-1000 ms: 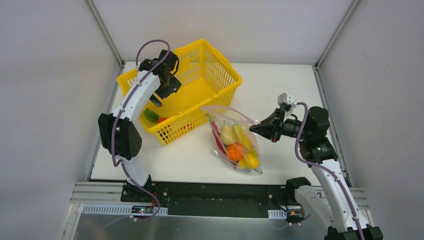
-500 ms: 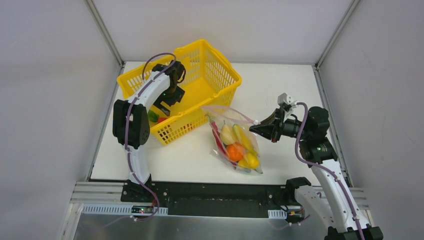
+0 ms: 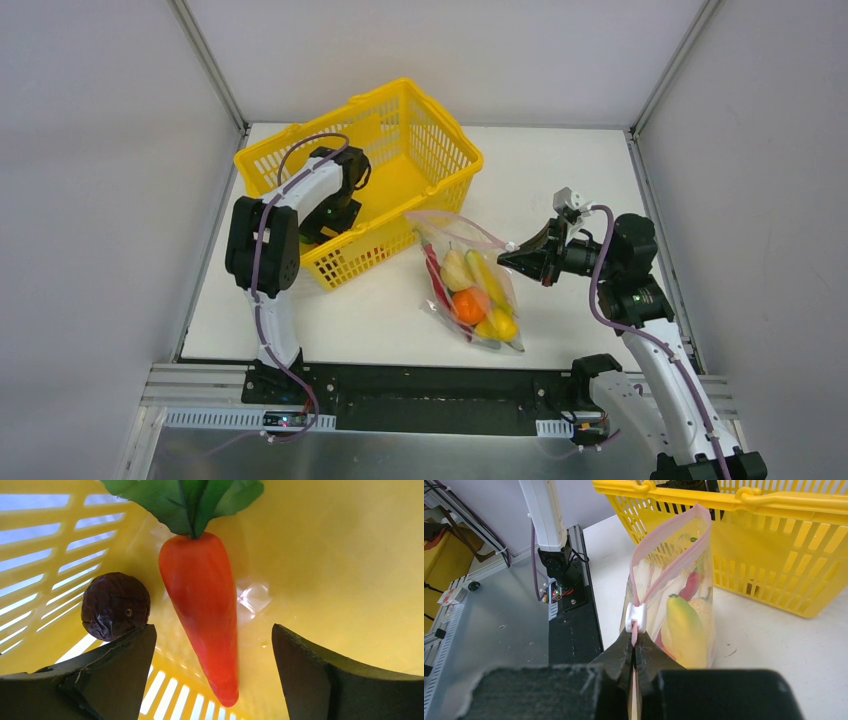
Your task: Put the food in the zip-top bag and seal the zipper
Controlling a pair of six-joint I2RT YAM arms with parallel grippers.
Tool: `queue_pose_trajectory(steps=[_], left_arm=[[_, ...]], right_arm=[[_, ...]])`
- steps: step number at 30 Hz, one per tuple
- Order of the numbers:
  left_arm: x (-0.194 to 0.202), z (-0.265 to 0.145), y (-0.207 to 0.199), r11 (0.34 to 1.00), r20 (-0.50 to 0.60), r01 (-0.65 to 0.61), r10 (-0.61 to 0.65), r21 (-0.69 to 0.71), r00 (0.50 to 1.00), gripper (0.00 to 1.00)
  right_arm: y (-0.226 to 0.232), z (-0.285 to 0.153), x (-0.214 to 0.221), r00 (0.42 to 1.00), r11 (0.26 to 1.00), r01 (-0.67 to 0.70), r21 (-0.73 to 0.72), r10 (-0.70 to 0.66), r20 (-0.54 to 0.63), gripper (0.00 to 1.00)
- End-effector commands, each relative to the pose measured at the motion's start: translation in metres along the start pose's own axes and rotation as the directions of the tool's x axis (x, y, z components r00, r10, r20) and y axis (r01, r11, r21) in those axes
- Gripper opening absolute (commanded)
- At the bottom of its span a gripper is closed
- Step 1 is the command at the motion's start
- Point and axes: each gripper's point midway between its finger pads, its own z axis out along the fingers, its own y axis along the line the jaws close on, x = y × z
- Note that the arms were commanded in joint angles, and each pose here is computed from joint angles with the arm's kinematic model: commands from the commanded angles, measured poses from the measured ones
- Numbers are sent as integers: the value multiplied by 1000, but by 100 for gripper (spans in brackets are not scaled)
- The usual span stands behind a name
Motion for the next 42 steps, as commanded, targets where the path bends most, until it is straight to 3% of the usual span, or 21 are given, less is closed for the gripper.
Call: queue_pose_trajectory(steps=[1, 4, 9, 22, 28, 32, 34, 42], left_arm=[[-9, 4, 9, 995, 36, 94, -93, -33, 995, 87], [-5, 11, 6, 994, 30, 98, -97, -46, 995, 85], [-6, 18, 2, 996, 51, 82, -79, -42, 996, 73], [-6, 28, 8, 995, 71, 61, -55, -74, 996, 72], [-1, 33, 6, 997, 57, 26, -22, -66, 998, 55], [-4, 28, 8, 999, 65, 39, -37, -20, 997, 24], [-12, 19, 9, 999, 99, 29, -31, 18, 995, 15], [-59, -73, 14, 972, 331, -46, -33, 228, 943, 6]], right_arm=[[6, 0, -8, 999, 999, 43, -20, -43, 21, 0], [7, 1, -8, 999, 999, 42, -22, -41, 20, 0], [7, 1, -7, 999, 999, 38, -27, -37, 17, 0], [8, 3, -5, 999, 999, 33, -31, -33, 13, 0], [7, 2, -6, 999, 999, 35, -23, -35, 16, 0], [8, 3, -6, 999, 999, 34, -25, -33, 16, 0], [8, 3, -6, 999, 999, 33, -25, -33, 16, 0], [11, 2, -8, 999, 999, 40, -32, -39, 20, 0]])
